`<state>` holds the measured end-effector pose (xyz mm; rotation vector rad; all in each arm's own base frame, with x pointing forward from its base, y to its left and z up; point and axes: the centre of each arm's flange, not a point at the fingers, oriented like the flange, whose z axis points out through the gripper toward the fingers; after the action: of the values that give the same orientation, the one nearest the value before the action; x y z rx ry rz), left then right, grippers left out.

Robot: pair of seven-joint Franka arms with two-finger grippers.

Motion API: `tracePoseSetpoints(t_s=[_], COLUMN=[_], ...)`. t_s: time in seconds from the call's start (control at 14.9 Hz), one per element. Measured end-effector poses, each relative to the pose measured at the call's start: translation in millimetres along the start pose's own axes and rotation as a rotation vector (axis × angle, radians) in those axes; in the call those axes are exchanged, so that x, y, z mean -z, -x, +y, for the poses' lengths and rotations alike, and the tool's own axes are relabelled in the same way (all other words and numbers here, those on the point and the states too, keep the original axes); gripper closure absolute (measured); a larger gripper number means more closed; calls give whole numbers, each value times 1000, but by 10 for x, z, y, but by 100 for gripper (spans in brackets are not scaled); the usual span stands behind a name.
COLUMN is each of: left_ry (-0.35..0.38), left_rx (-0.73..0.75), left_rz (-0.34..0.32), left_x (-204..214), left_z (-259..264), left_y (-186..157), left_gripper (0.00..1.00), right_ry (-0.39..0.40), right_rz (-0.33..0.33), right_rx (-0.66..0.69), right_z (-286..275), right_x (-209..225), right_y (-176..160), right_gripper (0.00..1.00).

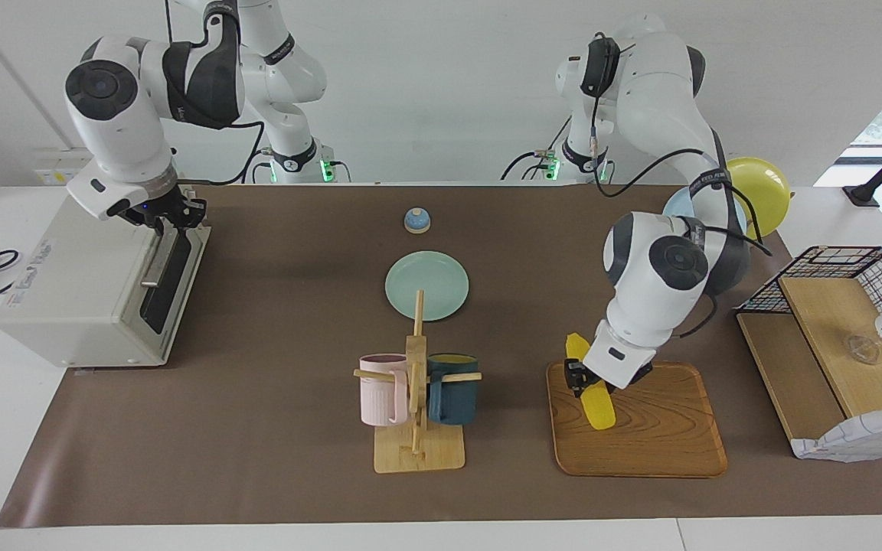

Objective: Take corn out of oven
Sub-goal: 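Carry the corn with the left gripper onto the wooden tray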

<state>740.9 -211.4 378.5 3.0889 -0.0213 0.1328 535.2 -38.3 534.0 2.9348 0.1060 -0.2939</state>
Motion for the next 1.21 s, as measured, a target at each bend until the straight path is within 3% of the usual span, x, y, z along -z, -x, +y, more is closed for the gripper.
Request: tracePoseSetpoints(t_s=[0.4, 0.54, 0.6, 0.81, 0.94, 1.21], left_ry=[13, 13, 12, 13, 15, 19], left_rx=[-14, -14, -14, -13, -8, -4], left_rz=[18, 19, 16, 16, 27, 53], left_x=[-75, -176, -271, -490, -499, -462], left_z=[-175, -206, -211, -217, -254, -281], left_y=[-148, -167, -172, -216, -263, -308], left_gripper=[46, 46, 46, 46, 46, 46], right_ry=[-96, -119, -124, -134, -135, -136], right_rz=[39, 55, 61, 72, 72, 78], right_rx=[11, 10, 8, 5, 3, -2], right_z=[-159, -165, -156, -123, -104, -74], right_x=[355, 436, 500, 688, 693, 713], right_y=[9, -7, -10, -41, -81, -112], right_gripper=[65, 69, 75, 76, 63, 21])
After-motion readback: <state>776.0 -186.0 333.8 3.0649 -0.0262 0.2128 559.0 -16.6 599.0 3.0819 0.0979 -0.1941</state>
